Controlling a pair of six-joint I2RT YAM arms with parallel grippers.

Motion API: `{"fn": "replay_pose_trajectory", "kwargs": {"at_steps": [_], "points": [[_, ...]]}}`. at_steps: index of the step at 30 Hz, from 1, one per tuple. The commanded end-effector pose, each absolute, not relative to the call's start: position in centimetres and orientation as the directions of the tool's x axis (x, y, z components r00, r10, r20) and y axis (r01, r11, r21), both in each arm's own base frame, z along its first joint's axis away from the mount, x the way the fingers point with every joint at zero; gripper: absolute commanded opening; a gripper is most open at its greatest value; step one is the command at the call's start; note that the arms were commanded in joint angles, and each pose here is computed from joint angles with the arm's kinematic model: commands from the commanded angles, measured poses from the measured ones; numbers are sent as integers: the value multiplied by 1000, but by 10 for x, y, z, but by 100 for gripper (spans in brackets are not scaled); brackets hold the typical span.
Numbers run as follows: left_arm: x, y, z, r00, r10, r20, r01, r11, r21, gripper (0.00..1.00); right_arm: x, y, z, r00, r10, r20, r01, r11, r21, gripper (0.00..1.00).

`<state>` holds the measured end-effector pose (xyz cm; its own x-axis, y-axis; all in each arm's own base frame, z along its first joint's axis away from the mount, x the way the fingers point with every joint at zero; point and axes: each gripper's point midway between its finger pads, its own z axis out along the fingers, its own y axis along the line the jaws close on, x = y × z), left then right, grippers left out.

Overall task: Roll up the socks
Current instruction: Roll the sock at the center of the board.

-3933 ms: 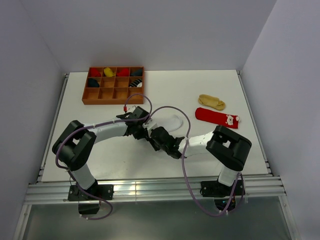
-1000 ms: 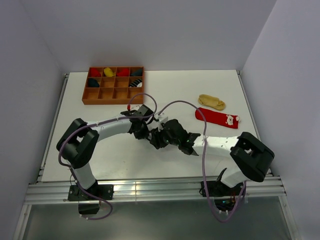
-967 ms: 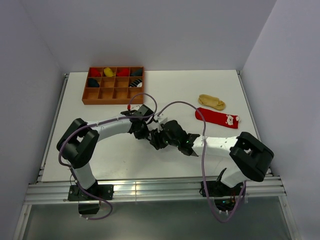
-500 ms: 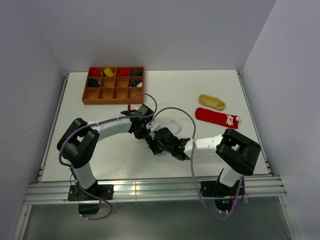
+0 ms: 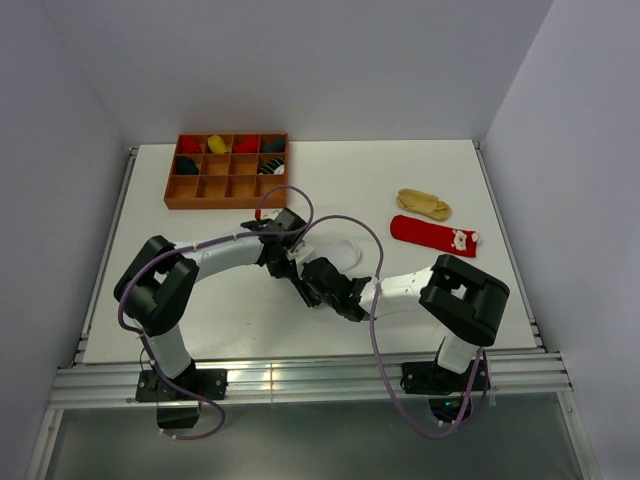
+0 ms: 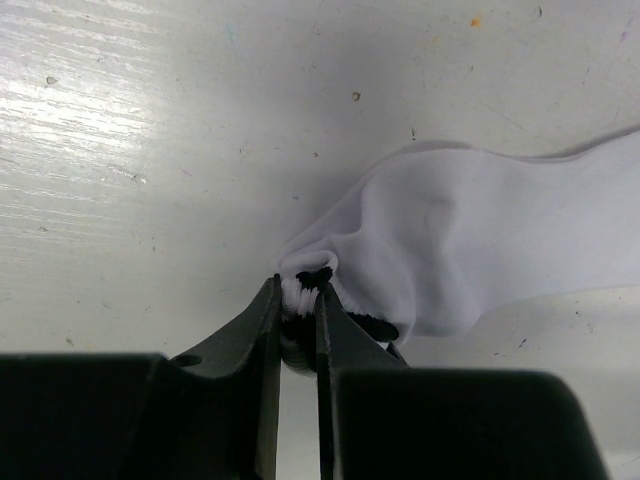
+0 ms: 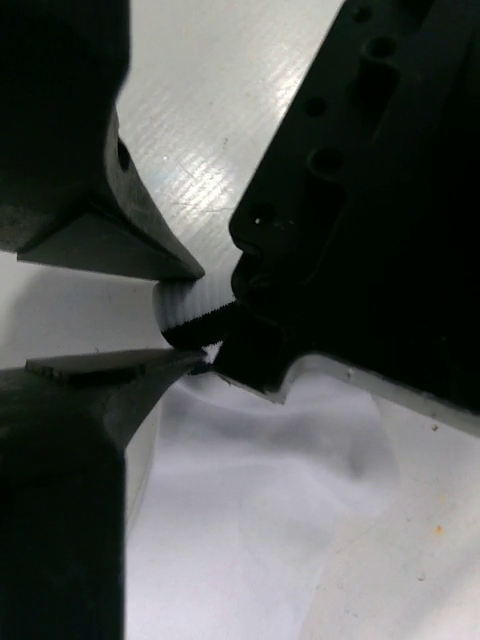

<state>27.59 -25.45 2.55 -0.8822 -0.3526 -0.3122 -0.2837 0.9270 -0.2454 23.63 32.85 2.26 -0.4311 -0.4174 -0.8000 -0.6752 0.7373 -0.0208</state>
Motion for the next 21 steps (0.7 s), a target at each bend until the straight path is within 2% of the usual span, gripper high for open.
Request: {"fn": "replay_pose_trajectory", "kwargs": {"at_steps": [1,2,3,6,9,11,12,14,17,18,21], "points": [[268,-259,18,-908,-314,-277,-256,940,-227,1,244,341,28,-410,-405,-817,-665,746,-35,37],[269,-259,17,-907,-315,-279,-256,940,-226,1,243,339,26,-415,-409,-813,-662,748,-38,33],[269,-258,18,-906,-318,-279,-259,939,-228,1,243,337,25,-420,-414,-808,-660,750,-41,21],[270,-256,18,-901,-325,-288,-267,938,-221,1,239,332,25,-435,-409,-802,-654,756,-31,0],[273,-255,21,-890,-341,-303,-280,933,-228,6,228,335,26,-470,-398,-787,-681,732,36,0],[276,-255,27,-877,-361,-316,-291,924,-249,10,220,340,26,-526,-371,-765,-702,697,145,0],[276,-253,27,-870,-376,-320,-306,919,-249,17,219,339,25,-558,-363,-746,-696,695,182,0],[280,-252,34,-854,-398,-335,-319,909,-267,23,225,338,28,-591,-342,-731,-687,688,233,0],[283,-249,44,-833,-426,-353,-337,897,-287,37,222,338,30,-684,-310,-661,-667,633,393,0],[285,-248,47,-822,-444,-358,-351,888,-297,46,219,340,32,-703,-300,-644,-664,601,445,0],[288,-241,56,-787,-488,-377,-381,865,-325,57,224,336,34,-778,-235,-582,-593,581,558,0]]}}
